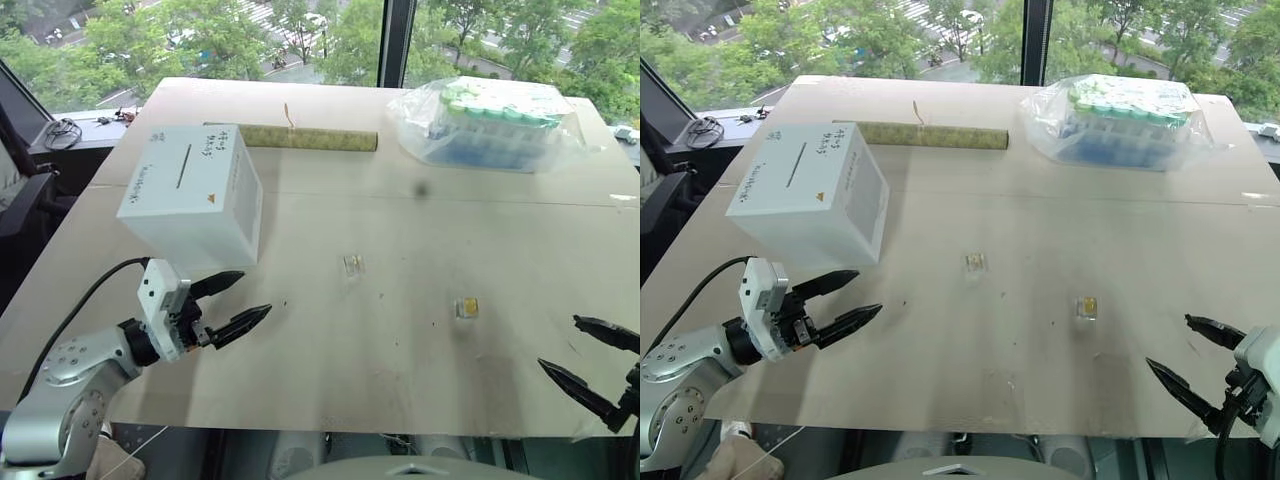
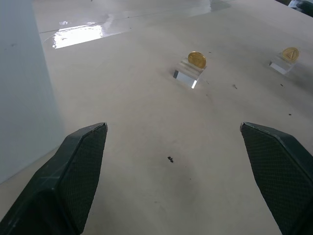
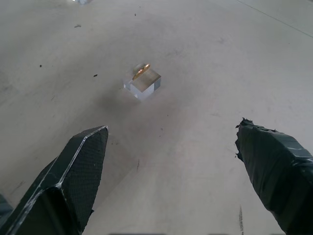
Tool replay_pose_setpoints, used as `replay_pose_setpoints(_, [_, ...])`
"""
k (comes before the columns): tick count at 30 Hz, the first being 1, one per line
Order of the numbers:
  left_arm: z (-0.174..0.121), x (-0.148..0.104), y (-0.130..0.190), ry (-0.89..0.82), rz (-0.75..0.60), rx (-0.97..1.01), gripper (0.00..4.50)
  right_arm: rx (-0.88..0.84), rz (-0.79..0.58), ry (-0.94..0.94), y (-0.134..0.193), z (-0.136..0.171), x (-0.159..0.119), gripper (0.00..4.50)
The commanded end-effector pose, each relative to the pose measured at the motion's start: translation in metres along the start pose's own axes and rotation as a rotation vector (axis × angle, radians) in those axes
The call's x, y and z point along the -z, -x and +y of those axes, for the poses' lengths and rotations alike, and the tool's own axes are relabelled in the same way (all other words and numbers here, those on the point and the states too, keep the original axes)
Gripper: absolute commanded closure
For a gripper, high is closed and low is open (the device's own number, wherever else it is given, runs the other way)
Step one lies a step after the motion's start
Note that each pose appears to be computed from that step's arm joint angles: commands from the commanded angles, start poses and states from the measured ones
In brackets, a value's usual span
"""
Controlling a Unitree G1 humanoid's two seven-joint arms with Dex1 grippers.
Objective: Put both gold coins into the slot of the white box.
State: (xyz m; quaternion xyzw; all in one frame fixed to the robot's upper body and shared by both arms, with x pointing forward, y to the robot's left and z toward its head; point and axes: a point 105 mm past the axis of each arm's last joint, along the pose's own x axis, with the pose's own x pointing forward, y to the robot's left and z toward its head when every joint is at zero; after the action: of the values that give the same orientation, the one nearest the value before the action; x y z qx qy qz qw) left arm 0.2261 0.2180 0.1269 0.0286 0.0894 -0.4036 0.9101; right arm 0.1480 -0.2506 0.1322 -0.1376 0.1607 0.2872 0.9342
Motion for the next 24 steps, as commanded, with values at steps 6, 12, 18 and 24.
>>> replay_pose_setpoints(6, [-0.048, -0.058, -0.033, -0.103, -0.16, 0.41, 0.06, 0.019, -0.057, -0.207, -0.05, 0.029, -0.035, 0.0])
replay_pose_setpoints(12, [-0.053, 0.014, -0.047, -0.063, -0.081, 0.532, 0.0, 0.008, -0.038, -0.307, -0.077, 0.034, -0.042, 0.5])
replay_pose_setpoints(18, [-0.09, -0.058, -0.034, -0.193, -0.087, 0.661, 0.0, 0.018, 0.039, -0.336, -0.091, 0.035, -0.039, 1.77])
replay_pose_setpoints(24, [-0.142, -0.088, -0.029, -0.225, -0.113, 0.669, 0.0, 0.053, 0.09, -0.331, -0.101, 0.031, -0.036, 1.77])
